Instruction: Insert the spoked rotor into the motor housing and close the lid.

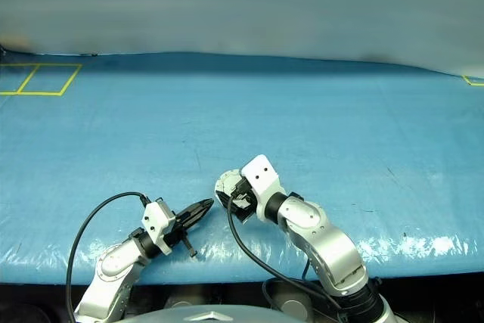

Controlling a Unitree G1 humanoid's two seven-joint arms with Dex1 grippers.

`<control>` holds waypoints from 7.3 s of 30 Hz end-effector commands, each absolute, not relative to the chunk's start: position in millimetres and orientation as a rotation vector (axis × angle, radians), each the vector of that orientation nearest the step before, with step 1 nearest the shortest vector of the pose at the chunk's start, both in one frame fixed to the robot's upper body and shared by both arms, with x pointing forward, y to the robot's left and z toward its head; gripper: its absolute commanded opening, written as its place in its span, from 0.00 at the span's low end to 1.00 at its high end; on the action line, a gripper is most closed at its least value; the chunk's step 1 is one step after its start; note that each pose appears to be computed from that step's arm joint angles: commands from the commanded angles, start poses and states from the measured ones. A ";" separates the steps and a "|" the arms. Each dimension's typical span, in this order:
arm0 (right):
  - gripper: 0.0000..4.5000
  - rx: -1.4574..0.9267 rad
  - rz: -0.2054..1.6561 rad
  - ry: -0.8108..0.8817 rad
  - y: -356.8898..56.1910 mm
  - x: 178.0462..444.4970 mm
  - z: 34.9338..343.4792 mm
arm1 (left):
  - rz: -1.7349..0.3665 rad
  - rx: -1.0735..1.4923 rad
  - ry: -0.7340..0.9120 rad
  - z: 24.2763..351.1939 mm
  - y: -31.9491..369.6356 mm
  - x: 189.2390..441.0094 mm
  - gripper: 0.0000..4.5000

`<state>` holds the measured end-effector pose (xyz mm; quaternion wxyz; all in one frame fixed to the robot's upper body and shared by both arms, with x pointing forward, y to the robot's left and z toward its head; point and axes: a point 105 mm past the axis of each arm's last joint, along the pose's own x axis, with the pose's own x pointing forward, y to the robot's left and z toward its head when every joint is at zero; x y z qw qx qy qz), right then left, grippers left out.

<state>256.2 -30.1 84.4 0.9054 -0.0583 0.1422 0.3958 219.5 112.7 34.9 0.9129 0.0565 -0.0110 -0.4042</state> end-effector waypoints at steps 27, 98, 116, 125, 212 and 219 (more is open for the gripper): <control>0.68 -0.229 0.810 0.307 -38.7 261.0 61.2 | -0.825 0.120 -0.047 35.2 112.3 217.7 0.00; 0.68 -0.246 0.801 0.414 -45.5 267.8 33.2 | -0.801 -0.422 0.527 57.6 94.3 266.1 0.00; 1.00 -0.148 0.820 0.371 -56.5 257.2 51.6 | -0.799 -0.373 0.599 40.7 92.8 266.8 0.00; 1.00 0.341 0.640 0.320 -97.6 248.1 85.2 | -0.801 -0.357 0.587 41.7 94.9 267.6 0.00; 0.26 1.382 0.835 0.446 -28.7 262.2 124.5 | -0.626 -1.478 0.347 97.9 84.6 282.5 0.87; 0.33 1.296 0.834 0.424 -31.8 257.6 122.2 | -0.633 -1.482 0.324 101.7 86.9 285.4 0.52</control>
